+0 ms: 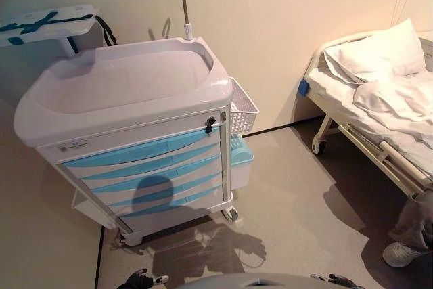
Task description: Open the drawer and pick up the medicine
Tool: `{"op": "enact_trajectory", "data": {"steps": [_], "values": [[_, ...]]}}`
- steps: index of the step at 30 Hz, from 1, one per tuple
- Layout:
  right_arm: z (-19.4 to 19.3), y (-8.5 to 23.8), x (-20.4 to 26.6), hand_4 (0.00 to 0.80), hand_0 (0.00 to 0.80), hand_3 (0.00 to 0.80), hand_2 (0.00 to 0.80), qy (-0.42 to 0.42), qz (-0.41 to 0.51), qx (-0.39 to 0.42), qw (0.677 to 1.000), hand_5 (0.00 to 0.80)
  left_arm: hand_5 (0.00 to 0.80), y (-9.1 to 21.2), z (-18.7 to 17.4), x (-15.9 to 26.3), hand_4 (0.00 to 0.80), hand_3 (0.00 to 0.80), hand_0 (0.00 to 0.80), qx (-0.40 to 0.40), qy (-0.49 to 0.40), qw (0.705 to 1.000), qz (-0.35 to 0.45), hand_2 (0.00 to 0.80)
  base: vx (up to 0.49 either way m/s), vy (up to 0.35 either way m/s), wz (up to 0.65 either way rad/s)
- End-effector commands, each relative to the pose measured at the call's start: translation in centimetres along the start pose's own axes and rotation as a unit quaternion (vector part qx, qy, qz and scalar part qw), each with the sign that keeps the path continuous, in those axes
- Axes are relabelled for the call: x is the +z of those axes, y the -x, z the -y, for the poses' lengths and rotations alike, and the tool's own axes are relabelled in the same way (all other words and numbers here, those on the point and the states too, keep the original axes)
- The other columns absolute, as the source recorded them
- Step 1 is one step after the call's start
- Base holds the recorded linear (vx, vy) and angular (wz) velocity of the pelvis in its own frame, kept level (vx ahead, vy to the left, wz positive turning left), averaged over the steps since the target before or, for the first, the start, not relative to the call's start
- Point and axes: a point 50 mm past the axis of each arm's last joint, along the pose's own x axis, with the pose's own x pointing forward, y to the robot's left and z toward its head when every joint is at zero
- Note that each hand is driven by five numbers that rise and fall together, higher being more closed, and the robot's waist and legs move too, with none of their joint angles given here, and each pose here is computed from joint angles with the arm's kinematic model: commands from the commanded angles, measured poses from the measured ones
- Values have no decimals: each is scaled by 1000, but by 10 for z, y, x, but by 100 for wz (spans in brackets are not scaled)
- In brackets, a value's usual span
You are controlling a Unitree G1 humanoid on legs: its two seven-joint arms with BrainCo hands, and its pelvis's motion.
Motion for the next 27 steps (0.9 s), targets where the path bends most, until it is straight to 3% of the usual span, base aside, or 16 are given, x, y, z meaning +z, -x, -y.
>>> {"op": "enact_trajectory", "data": {"steps": [1,9,14,18,20,22,27], "values": [[-7,-3,26,0,0,0,0,22,20,5,1000,0,0,-4,-6,23,0,0,0,14,13,1000,24,0,-94,4,-3],[-2,-2,62,0,0,0,0,34,69,-10,997,0,0,-4,-12,67,0,0,0,27,59,993,94,0,-155,11,-3],[0,-1,84,0,0,0,0,36,100,-21,994,0,0,2,-12,117,0,0,0,28,94,979,178,0,-162,9,2],[-1,2,99,0,0,0,0,25,130,-24,991,0,0,20,-11,175,0,0,0,15,129,948,289,0,-134,-7,9],[-1,2,99,0,0,0,0,25,130,-24,991,0,0,20,-11,175,0,0,0,15,129,948,289,0,-70,-17,10],[-4,3,106,0,0,0,0,16,145,-22,989,0,0,43,-14,215,0,0,0,2,167,912,375,0,-120,-52,14],[-9,3,109,0,0,0,0,8,150,-16,989,0,0,64,-11,245,0,0,0,-22,192,880,434,0,-41,-22,23]]}}
